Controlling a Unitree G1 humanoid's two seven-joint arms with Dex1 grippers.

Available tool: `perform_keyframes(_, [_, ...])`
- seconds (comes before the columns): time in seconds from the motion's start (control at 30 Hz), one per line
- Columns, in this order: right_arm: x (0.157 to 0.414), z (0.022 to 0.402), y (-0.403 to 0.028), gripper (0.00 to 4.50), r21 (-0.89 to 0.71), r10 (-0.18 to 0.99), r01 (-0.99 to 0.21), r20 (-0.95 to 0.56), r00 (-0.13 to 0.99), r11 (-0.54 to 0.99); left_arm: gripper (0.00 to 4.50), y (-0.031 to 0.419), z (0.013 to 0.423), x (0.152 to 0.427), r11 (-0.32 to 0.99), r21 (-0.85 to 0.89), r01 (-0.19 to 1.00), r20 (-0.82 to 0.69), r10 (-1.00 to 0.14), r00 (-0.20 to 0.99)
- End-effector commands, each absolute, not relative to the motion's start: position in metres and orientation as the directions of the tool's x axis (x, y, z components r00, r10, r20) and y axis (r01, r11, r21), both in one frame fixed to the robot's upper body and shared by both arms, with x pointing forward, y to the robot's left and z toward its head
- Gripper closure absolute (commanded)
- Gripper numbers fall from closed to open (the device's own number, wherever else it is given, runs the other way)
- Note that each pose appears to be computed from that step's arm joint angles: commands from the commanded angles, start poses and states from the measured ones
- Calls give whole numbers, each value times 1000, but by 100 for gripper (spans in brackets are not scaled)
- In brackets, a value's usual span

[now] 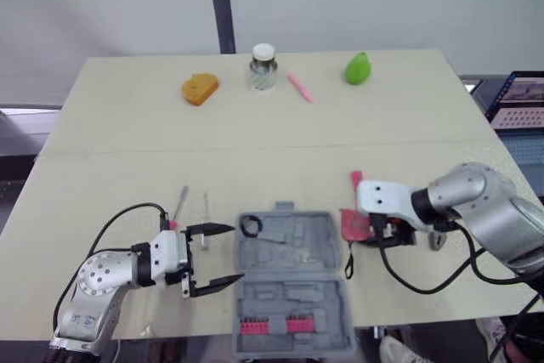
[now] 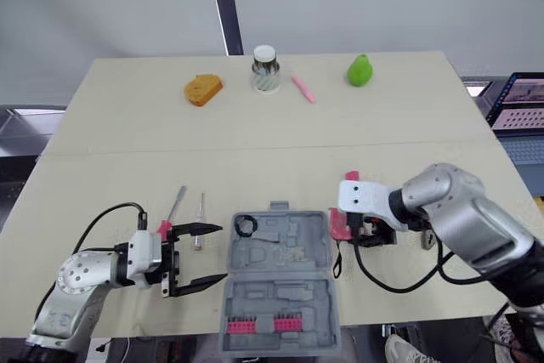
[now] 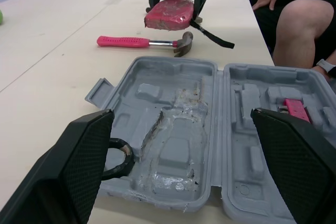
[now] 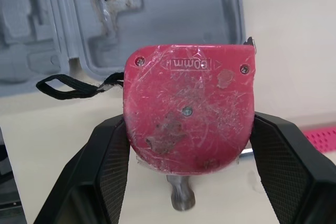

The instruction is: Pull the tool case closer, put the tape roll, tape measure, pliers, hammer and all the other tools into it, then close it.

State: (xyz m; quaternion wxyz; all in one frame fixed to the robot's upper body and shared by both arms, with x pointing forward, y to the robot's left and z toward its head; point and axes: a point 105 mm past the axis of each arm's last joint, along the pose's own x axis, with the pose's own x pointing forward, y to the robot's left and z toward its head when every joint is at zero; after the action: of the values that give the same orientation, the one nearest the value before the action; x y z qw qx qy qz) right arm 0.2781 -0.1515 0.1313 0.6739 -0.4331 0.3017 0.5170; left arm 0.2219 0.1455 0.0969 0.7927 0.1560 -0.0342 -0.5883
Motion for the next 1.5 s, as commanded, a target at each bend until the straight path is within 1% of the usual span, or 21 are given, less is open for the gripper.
perform_keyframes(0.03, [284, 135, -143, 159, -308, 427, -949, -850, 308, 72, 0, 144, 100, 219, 259, 299, 919, -130, -943, 308])
perform_keyframes(0.27, [293, 125, -126, 159, -301, 405, -953, -868, 288, 32, 0, 147, 102, 220, 292, 292, 911, -135, -930, 341])
perform_keyframes(0.57, [300, 122, -111, 159, -304, 360, -952, -893, 269, -42, 0, 149, 106, 223, 316, 296, 901, -137, -920, 367])
perform_keyframes(0.8, [300, 118, -101, 159, -285, 340, -955, -908, 244, -77, 0, 152, 106, 222, 332, 300, 894, -141, -912, 386])
perform_keyframes(1.1, [302, 112, -93, 159, -290, 334, -952, -911, 243, -98, 0, 153, 105, 219, 335, 302, 893, -151, -907, 392])
perform_keyframes(1.5, [304, 108, -92, 159, -298, 320, -948, -914, 250, -113, 0, 152, 101, 215, 339, 294, 894, -151, -907, 393])
